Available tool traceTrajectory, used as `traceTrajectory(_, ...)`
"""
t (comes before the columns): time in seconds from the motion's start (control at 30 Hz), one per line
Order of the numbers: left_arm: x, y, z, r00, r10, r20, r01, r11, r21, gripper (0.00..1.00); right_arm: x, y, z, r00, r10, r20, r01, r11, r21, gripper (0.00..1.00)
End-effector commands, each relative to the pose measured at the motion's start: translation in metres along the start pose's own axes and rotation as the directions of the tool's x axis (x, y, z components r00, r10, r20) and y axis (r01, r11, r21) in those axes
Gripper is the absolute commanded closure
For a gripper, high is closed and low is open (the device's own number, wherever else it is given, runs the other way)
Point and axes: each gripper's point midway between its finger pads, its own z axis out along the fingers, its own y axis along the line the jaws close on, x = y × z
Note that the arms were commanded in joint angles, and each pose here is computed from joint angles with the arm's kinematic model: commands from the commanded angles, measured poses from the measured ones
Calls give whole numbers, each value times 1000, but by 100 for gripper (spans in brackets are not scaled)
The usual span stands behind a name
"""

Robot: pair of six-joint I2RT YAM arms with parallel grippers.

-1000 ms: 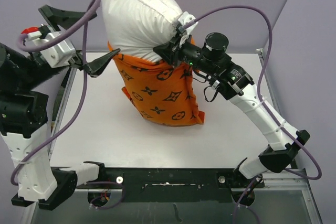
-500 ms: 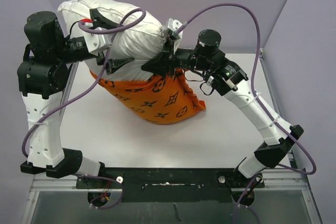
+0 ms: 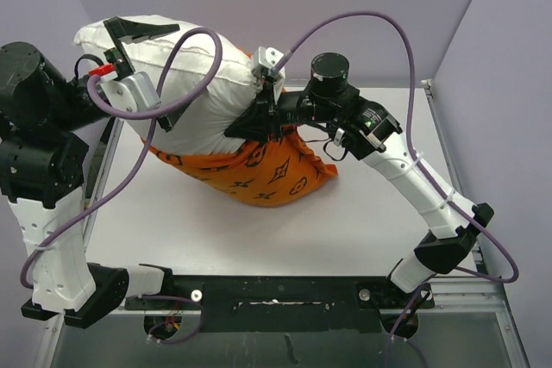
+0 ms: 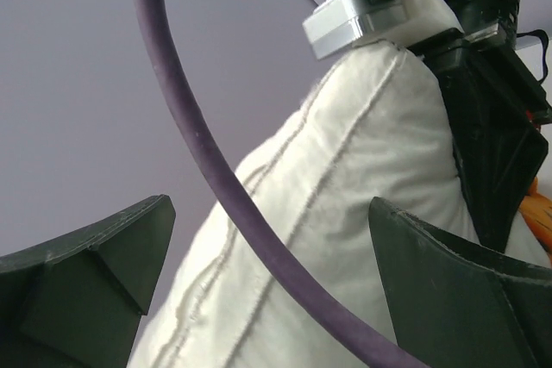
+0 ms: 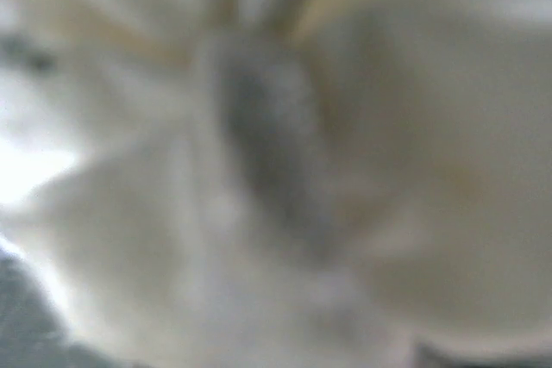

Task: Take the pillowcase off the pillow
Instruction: Remove the pillow from the pillowcase.

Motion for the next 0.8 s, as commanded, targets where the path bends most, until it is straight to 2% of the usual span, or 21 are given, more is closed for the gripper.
traceTrajectory(0.0,19,-11,4,998,-27,-54,31,998,63,2,-60,52,-13,976,-157,148,176,976,-129,100)
traceTrajectory(0.13,58,-37,9,961,-206,-185,236,959,156,2,-58,67,-16,975,-173,136,193,970,-150,100)
traceTrajectory(0.23,73,-68,8,872,-398,-284,465,856,228,2,-51,73,-16,977,-180,110,196,968,-155,100)
traceTrajectory(0.37,87,-121,5,762,-468,-448,624,716,312,2,-43,71,-21,976,-200,87,210,970,-121,100)
traceTrajectory(0.53,89,-171,-5,748,-404,-527,641,646,415,2,-52,46,-34,967,-240,88,242,970,-10,100)
traceTrajectory(0.73,71,-178,-8,721,-469,-510,685,589,428,3,-73,-11,-66,963,-235,129,205,956,209,100)
traceTrajectory(0.77,62,-179,-8,697,-506,-508,714,559,422,3,-73,-20,-68,965,-227,130,189,949,253,100)
